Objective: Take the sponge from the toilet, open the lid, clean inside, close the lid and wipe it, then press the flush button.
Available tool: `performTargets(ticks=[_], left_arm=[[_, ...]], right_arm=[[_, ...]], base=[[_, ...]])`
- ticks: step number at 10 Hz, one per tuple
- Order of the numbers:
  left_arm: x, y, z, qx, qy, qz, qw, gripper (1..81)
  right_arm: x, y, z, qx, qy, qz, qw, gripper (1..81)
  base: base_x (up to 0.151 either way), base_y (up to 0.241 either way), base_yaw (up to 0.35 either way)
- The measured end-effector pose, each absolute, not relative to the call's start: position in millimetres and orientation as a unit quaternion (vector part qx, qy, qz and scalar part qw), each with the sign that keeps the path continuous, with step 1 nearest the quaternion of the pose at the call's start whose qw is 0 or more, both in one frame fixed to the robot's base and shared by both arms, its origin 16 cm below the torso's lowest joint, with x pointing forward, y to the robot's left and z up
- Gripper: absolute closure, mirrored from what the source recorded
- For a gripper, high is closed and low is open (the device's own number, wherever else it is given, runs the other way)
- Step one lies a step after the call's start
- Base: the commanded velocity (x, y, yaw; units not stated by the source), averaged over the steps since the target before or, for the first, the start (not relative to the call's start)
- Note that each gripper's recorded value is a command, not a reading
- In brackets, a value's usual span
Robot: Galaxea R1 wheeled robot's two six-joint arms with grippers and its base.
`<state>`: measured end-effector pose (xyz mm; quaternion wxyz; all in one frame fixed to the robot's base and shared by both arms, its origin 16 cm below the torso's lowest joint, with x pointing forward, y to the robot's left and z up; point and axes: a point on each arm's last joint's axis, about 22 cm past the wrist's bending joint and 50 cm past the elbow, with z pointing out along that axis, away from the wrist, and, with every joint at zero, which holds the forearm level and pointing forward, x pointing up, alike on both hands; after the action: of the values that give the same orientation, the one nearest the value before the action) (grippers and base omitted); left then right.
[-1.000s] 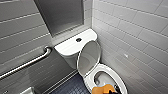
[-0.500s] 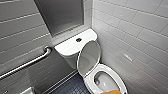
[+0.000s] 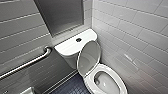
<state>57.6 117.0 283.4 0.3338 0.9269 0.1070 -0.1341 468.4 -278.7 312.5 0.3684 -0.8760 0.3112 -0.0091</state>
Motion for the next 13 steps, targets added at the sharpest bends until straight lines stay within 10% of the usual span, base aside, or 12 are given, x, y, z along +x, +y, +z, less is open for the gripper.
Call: performTargets(ticks=[13], left_arm=[[59.7,112.1,285.4,0.926,0.102,-0.129,0.339,1.0]], right_arm=[[533.0,-170.0,377.1,-0.913,0.154,0.070,0.371,81.1]], base=[[0.000,0.000,0.000]])
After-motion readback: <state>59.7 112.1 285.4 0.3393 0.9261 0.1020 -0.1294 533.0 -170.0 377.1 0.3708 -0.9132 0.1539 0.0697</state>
